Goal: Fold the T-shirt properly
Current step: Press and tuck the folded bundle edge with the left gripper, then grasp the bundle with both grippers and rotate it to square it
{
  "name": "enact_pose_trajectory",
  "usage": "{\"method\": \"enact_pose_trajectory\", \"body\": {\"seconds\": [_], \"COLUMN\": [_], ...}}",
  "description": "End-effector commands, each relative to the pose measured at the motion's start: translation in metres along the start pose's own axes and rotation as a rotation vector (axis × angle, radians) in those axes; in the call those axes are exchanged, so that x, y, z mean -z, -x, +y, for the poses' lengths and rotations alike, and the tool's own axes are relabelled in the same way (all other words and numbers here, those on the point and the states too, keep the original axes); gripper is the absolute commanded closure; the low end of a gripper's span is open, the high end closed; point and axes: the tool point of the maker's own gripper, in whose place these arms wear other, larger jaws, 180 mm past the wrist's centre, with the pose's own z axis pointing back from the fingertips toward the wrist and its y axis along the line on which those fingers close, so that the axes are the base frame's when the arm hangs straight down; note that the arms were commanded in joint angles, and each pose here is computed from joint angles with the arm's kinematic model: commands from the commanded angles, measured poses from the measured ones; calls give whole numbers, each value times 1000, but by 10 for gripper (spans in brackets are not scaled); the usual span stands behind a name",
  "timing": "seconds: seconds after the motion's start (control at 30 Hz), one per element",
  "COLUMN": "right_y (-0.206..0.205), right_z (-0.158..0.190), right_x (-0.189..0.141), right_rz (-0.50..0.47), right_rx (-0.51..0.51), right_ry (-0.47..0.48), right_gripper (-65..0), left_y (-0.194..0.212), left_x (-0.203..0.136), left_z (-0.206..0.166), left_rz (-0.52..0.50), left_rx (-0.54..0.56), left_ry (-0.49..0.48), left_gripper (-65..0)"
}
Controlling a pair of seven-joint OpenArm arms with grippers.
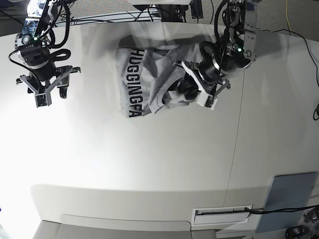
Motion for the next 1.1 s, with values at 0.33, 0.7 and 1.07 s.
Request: {"method": "enact_pose_trajectory", "body": {"seconds": [0.33, 0.7, 1.07], "right_y": [-12, -13, -49], "right_z": [-3, -2, 33], "right_x": [-4, -4, 3], "right_rz": [-45, -46, -167], "right_rx": [-21, -27, -21], "right_ry": [5, 0, -128], "right_gripper": [-296, -296, -78], "left_y": [-33, -47, -7], "left_x": [6, -10, -35], "left_z": [103, 126, 3], "left_rz": [25, 5, -39], "left_rx": [240, 259, 124], "left_ry": [-402, -437, 240], "left_gripper": [0, -303, 0]}}
